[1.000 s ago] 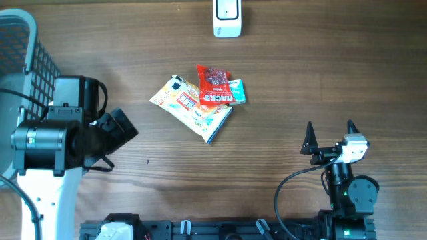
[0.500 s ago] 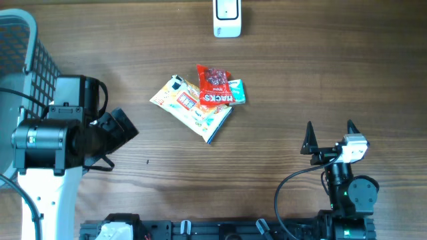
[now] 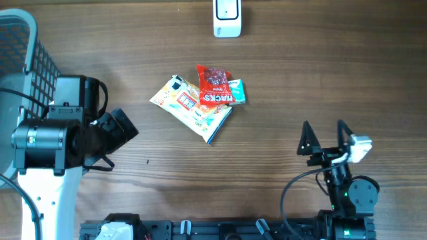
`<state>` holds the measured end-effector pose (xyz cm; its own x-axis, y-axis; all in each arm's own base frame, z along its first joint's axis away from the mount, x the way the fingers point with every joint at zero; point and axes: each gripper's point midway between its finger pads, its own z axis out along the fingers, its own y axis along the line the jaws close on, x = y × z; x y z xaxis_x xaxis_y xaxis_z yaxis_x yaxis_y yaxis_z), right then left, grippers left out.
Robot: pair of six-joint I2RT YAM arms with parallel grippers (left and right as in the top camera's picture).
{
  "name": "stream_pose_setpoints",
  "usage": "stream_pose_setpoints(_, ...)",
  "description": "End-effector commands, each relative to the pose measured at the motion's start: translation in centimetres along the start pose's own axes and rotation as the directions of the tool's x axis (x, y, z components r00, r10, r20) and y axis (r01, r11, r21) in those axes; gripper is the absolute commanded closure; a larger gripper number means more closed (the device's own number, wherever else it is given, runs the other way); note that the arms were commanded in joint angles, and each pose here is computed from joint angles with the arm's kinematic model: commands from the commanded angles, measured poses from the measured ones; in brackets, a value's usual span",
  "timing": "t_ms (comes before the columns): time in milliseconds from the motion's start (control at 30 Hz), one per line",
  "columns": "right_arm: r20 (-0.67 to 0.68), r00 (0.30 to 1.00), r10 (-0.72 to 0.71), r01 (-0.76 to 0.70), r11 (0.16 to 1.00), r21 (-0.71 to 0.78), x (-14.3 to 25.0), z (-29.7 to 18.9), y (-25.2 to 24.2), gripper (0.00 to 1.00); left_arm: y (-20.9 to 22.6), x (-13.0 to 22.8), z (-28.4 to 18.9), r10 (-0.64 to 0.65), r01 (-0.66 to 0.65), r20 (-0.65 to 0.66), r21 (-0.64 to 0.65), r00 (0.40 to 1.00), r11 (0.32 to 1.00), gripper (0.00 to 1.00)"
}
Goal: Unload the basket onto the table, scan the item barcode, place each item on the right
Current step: 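Open the left gripper and retract the left arm toward the basket, then reach the right gripper to the red snack bag and grasp it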
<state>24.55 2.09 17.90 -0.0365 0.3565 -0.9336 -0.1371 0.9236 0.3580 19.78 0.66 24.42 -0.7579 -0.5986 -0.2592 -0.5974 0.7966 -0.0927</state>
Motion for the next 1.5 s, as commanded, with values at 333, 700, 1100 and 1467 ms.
stream_pose_setpoints(333, -0.351, 0.535, 0.769, -0.838, 0.432, -0.333, -4.0, -2.6, 9.0, 0.00, -0.1, 0.1, 0.2, -0.017, 0.017, -0.013, 0.003, 1.000, 1.000, 0.00)
stream_pose_setpoints(700, -0.153, 0.913, 0.378, -0.404, 0.788, -0.465, -13.4, -2.1, 13.1, 0.01, -0.1, 0.1, 0.2, -0.017, 0.017, -0.013, 0.003, 1.000, 1.000, 0.00)
stream_pose_setpoints(1100, -0.776, 0.627, -0.074, -0.346, 0.865, -0.363, -6.6, 7.6, 16.2, 0.00, -0.1, 0.1, 0.2, -0.017, 0.017, -0.013, 0.003, 1.000, 1.000, 0.00)
stream_pose_setpoints(1467, -0.913, 0.310, -0.265, 0.289, 0.941, -0.175, 6.6, 13.4, 15.5, 0.00, -0.1, 0.1, 0.2, -0.017, 0.017, -0.013, 0.003, 1.000, 1.000, 0.00)
